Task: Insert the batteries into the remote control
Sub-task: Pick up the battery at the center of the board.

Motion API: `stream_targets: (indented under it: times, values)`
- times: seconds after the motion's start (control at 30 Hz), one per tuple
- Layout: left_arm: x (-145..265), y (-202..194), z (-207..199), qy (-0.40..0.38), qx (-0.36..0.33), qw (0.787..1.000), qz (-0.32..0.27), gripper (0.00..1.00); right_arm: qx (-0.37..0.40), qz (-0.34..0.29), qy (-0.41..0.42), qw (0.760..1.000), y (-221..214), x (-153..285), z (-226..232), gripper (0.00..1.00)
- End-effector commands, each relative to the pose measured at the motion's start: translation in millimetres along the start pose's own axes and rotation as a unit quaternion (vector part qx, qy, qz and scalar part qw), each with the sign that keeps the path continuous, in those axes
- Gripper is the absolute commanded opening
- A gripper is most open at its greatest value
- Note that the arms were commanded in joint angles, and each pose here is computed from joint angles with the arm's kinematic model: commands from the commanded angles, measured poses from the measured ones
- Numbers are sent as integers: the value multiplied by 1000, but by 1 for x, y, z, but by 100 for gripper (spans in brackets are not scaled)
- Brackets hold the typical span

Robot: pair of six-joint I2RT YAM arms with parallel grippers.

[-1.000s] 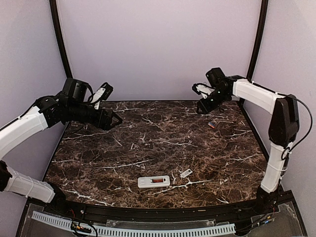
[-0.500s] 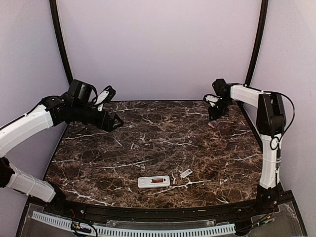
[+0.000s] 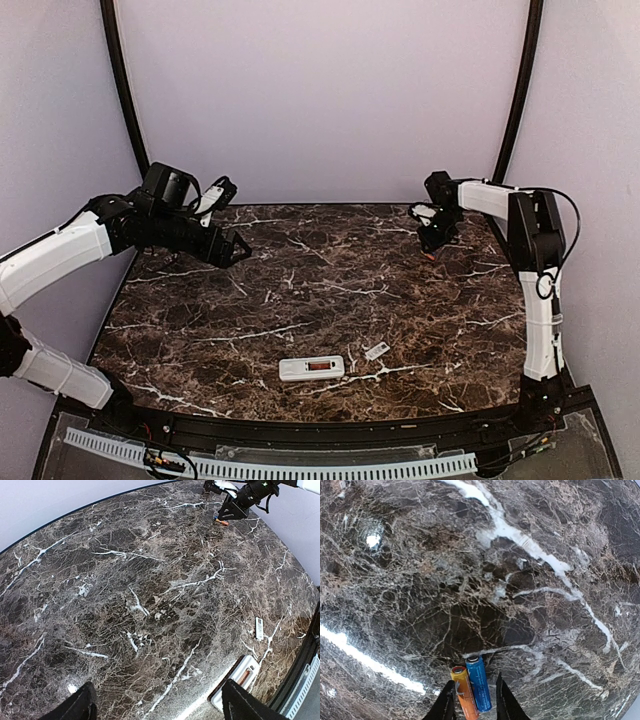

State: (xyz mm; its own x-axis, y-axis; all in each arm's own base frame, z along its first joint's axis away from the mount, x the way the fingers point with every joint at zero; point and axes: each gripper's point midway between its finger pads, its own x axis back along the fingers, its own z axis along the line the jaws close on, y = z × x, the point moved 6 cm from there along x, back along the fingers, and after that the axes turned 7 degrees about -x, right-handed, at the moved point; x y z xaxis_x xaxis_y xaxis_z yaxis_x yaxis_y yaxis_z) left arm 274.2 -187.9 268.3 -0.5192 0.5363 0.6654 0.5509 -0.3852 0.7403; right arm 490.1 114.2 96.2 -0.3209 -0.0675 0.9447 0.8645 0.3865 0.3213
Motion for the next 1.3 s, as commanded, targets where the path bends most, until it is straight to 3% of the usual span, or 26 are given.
stream_targets:
  times: [0.0, 0.47, 0.63, 1.27]
  values:
    - [5, 3, 2, 5, -4, 1000, -3, 86, -3, -11, -8, 1000, 7, 1, -6, 25]
    - [2, 1, 2, 0, -3, 1000, 1, 86, -13, -28, 36, 999, 11, 9, -6, 29]
    - [-1, -1, 2, 0, -2, 1000, 4, 86, -23, -40, 45, 998, 14, 14, -11, 25]
    - [-3, -3, 3, 3, -7, 1000, 7, 86, -20, 11, 44, 999, -12, -18, -9, 19]
